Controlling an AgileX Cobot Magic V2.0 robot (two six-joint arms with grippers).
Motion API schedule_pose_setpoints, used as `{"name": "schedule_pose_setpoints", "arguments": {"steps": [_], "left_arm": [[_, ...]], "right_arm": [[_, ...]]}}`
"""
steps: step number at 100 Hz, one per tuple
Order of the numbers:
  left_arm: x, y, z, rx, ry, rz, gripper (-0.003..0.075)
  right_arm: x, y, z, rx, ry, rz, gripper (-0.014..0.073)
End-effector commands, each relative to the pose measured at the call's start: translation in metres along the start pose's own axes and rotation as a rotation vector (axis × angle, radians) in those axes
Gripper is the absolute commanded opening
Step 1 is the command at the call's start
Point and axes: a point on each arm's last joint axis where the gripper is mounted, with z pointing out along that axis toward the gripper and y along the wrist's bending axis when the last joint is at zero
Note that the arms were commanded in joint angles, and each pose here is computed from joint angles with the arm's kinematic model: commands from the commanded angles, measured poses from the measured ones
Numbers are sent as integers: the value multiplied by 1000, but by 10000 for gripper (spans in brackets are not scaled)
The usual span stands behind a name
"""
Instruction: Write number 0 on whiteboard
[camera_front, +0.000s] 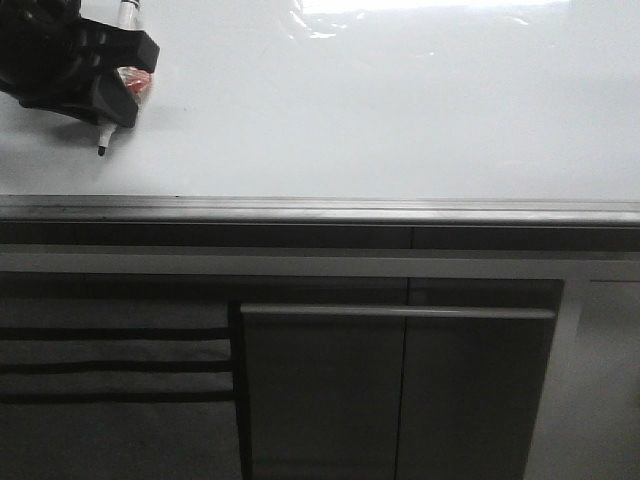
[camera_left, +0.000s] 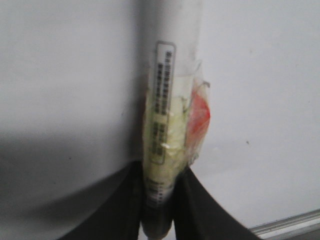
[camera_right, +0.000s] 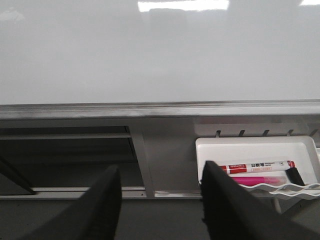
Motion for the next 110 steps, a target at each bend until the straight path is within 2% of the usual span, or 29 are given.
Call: {"name": "schedule_pose_setpoints", "arguments": {"steps": [1, 15, 25, 41, 52, 59, 72, 90, 98, 110], "left_arm": [[-25, -3, -19, -4, -129, 21, -12], [-30, -8, -36, 0, -144, 91, -20], [-31, -21, -54, 21, -136, 192, -20], [-23, -47, -85, 87, -55, 410, -20], [-8, -67, -100, 172, 49, 618, -20], [4, -79, -107, 235, 131, 731, -20], [22, -104, -116, 347, 227, 863, -20], [35, -137, -128, 457, 212, 981, -20], [40, -146, -132, 488, 205, 1009, -20], [43, -154, -136, 514, 195, 1032, -20]], "right_arm": [[-15, 0, -4, 3, -85, -1, 329], [-14, 4, -5, -41, -49, 11, 329], [-19, 13, -11, -134, -17, -19, 329], [-30, 28, -15, -302, 27, -104, 329], [-34, 40, -7, -418, 43, -143, 329], [-34, 49, -1, -513, 64, -205, 329], [-37, 69, 8, -706, 90, -368, 329], [-46, 94, 24, -864, 142, -548, 329], [-49, 108, 29, -948, 138, -676, 329], [-53, 125, 34, -1018, 105, -789, 329]]}}
